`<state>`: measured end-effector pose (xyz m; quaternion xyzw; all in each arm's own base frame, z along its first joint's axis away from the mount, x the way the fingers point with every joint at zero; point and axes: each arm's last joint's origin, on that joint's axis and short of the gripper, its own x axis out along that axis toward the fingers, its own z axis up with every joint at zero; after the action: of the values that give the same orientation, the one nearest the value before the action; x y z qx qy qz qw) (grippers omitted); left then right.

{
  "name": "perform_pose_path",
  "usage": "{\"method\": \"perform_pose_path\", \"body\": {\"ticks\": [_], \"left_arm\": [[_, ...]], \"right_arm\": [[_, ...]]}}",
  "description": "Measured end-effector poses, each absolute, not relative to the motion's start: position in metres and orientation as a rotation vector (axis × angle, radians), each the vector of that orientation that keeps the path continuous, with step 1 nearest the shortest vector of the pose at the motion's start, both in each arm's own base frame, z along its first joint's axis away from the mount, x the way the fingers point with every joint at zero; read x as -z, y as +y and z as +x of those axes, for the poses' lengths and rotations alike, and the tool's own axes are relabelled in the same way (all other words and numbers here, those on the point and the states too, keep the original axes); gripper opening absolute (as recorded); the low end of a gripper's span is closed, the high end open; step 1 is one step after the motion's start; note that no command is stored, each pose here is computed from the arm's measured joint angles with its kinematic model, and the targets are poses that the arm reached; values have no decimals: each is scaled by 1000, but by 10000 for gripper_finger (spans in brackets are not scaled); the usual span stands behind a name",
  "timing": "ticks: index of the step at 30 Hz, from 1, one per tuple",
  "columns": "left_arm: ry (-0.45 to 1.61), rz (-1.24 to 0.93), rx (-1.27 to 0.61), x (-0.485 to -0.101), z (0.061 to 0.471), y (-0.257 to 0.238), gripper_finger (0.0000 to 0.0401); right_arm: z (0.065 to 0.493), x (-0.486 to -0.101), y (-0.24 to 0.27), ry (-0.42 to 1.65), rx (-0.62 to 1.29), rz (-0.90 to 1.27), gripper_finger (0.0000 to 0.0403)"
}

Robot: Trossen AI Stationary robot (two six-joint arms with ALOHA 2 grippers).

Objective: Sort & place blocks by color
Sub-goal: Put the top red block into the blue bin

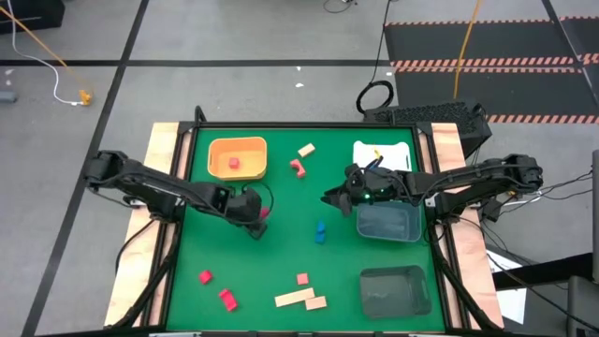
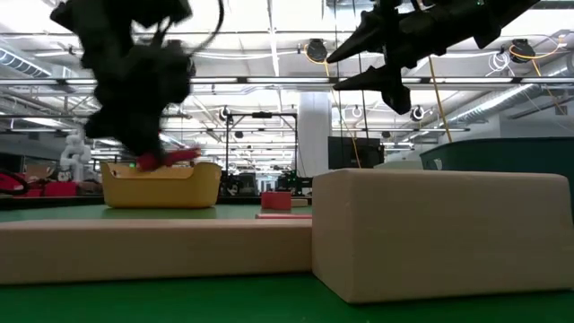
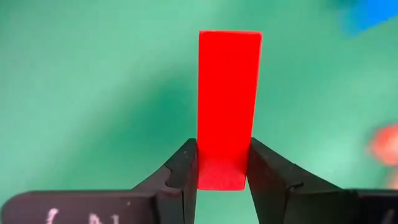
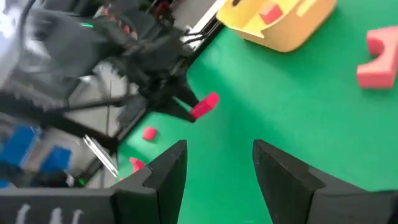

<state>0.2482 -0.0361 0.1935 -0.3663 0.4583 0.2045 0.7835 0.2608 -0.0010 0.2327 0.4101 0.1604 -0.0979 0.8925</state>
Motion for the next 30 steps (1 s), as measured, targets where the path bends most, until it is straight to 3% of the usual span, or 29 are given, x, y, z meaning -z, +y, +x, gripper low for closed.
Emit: {"method": "perform_pose_path", "body": {"ticks": [4,13,30], "left_arm": [[802,-765,-399,-209,257,-34,106],[663,-765,-321,-212,275,-36,106],[607,-785,-301,-215,280,-36,106]], "right_arm": [[261,-234,-4,279,282,992,176],[272,-224,-6,247,303,1190,179],[318,-198,-4,189,211,1413,242]]}}
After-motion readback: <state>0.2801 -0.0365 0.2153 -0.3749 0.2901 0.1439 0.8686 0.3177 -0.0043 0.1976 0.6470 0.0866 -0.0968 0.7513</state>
